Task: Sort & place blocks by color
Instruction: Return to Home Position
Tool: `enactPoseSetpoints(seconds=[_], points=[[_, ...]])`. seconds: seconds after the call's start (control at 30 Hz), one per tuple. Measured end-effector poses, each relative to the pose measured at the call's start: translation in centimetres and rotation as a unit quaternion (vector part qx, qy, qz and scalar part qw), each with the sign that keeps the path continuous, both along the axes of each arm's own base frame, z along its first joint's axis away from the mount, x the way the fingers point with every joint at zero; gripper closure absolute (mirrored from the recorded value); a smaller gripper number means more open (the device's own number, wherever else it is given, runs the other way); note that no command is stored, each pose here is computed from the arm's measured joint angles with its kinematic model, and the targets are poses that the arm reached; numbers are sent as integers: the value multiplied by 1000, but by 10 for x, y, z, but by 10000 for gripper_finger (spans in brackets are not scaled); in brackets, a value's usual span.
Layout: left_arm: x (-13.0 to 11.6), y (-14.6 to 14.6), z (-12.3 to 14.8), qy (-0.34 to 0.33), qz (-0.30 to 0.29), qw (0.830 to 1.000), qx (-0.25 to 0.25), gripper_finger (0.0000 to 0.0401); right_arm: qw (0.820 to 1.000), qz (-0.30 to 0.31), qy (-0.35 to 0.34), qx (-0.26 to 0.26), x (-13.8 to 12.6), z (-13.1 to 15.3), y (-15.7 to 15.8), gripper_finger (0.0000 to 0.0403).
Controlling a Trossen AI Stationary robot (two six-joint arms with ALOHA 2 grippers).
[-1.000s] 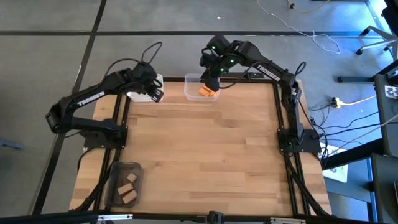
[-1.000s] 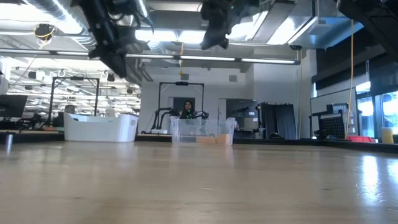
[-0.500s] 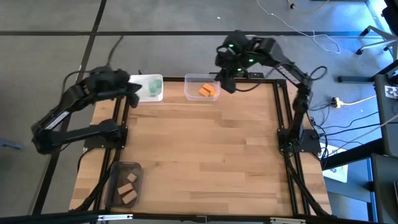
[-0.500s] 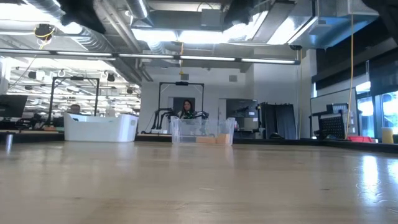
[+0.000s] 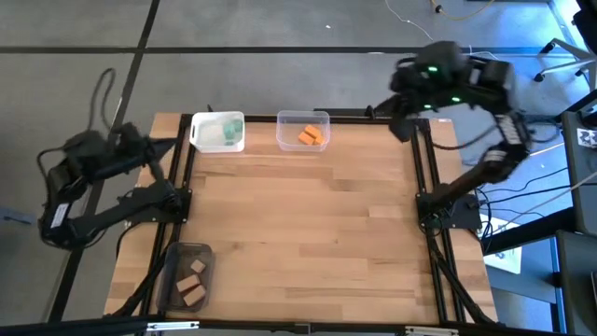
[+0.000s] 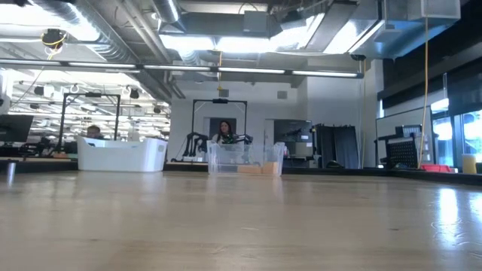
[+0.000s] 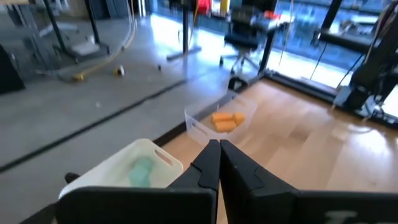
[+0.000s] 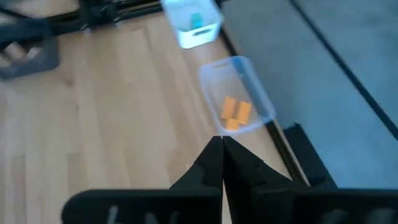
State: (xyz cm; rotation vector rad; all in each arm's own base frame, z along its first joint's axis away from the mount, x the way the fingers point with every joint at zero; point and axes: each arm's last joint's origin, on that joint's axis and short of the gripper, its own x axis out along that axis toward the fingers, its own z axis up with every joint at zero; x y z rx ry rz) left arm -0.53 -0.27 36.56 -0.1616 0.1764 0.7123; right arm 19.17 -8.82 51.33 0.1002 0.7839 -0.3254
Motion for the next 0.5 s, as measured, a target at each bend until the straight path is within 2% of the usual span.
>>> enactPoseSetpoints(seconds=[0.17,0.3,0.43,0.5], points=[[-30,-24,-10,-44,1,998,33,401,999,-41,-25,-4,-43,4,18,402],[-50,-40,-18,-85,1,994,64,401,997,-59,-44,0,-68,-5,30,403],[-56,-44,-21,-73,6,996,47,401,995,-70,-74,0,-88,-22,39,403],[-57,-44,-21,-70,10,996,59,401,993,-77,-90,3,-97,-32,44,403]])
